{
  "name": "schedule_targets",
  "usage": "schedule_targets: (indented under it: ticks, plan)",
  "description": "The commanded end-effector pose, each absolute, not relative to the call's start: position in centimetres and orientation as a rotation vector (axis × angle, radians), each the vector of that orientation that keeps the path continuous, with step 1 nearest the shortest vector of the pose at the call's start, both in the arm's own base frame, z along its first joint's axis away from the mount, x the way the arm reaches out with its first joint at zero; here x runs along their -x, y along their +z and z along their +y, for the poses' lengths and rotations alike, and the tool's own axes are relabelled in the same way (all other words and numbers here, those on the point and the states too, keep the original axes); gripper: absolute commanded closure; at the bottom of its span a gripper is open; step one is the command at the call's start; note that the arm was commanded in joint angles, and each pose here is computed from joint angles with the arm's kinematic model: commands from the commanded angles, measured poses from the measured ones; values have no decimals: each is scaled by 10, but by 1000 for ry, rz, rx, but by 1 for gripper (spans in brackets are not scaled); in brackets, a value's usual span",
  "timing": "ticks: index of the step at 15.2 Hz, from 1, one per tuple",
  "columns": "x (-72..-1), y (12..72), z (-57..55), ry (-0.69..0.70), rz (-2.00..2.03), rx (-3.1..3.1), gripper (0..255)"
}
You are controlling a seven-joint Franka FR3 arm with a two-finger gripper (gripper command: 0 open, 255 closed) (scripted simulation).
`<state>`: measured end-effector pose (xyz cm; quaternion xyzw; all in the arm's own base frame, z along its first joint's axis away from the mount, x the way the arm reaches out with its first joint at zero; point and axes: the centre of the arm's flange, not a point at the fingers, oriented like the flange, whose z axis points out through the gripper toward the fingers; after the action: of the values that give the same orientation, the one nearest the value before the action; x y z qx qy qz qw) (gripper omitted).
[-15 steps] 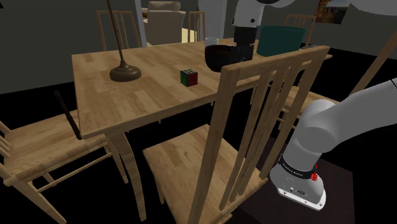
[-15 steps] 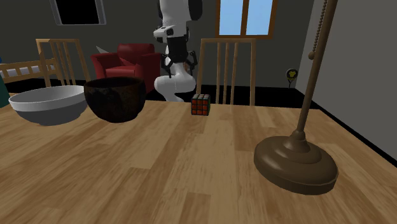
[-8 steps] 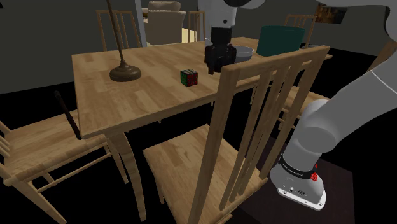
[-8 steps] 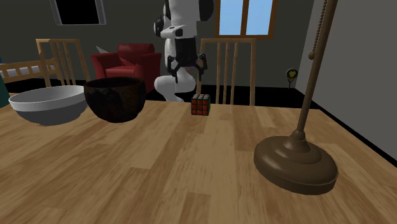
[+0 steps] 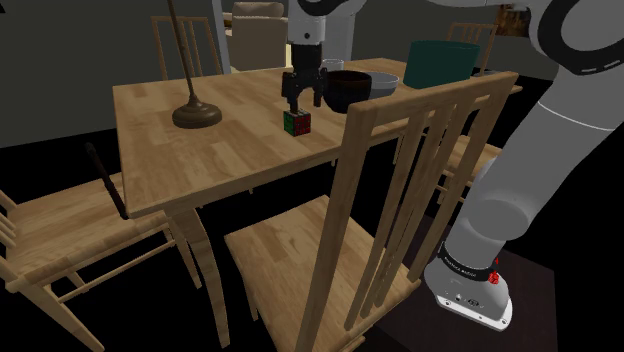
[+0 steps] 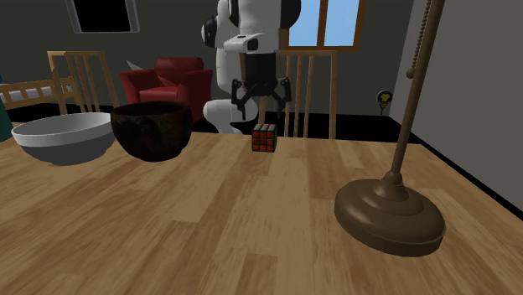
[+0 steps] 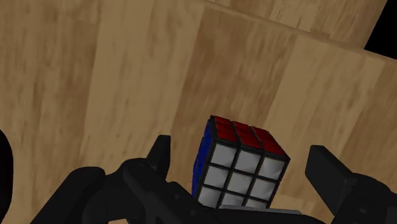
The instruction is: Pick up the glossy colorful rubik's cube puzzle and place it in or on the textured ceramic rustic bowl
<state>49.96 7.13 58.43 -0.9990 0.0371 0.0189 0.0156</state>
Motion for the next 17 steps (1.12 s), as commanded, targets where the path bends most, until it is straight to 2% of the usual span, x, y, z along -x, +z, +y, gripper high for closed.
schedule_targets:
  ticks: [1,8,16,17]
  plan:
    - [-517,582,78,57,122,3112,0]
    - [-516,542,80,57,122,3112,0]
    - [-516,542,80,57,122,3113,0]
    - [-516,542,80,57,122,3113,255]
